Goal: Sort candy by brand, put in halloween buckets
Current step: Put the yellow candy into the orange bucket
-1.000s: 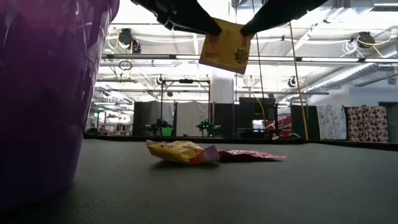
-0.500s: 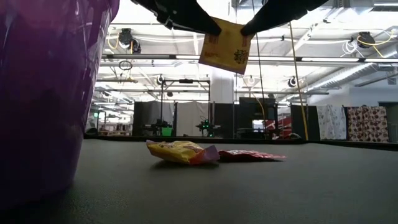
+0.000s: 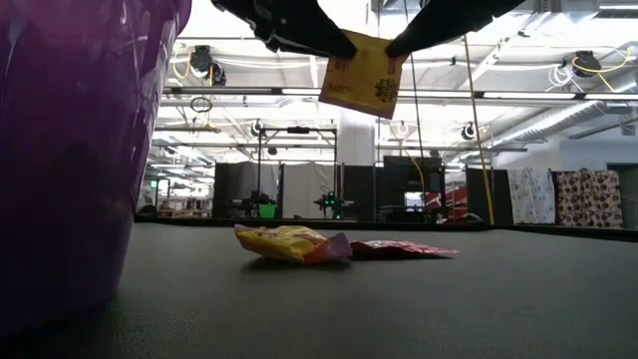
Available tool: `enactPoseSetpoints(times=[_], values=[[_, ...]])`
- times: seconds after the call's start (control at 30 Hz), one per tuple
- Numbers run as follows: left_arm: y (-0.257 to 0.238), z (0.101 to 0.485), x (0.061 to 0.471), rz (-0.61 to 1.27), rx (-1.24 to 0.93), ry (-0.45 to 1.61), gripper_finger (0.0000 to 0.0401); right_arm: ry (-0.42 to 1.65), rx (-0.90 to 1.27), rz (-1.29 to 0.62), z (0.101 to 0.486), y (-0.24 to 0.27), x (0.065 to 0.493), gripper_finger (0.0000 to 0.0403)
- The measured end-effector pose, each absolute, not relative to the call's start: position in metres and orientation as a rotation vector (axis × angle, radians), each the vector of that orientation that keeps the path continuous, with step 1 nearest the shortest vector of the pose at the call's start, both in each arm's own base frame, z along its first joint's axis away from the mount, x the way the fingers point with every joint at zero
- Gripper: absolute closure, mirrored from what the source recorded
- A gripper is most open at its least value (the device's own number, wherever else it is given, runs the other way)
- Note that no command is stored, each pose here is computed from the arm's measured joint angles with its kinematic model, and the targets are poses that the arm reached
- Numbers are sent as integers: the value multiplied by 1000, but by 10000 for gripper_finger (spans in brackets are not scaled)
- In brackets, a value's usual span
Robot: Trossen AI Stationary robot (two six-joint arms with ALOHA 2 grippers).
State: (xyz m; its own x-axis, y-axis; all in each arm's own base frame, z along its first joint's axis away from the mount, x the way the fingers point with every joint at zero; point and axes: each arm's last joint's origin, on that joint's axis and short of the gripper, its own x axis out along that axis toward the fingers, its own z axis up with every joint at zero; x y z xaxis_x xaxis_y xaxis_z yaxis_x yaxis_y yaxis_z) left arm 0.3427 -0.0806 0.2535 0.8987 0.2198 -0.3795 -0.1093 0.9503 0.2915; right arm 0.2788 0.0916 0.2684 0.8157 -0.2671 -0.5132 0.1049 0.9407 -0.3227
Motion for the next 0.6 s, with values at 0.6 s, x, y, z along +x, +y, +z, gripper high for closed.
enactPoseSetpoints(times=[0.6], values=[[-80, 255, 344, 136, 221, 399, 340, 585, -287, -201, 268, 92, 279, 403]])
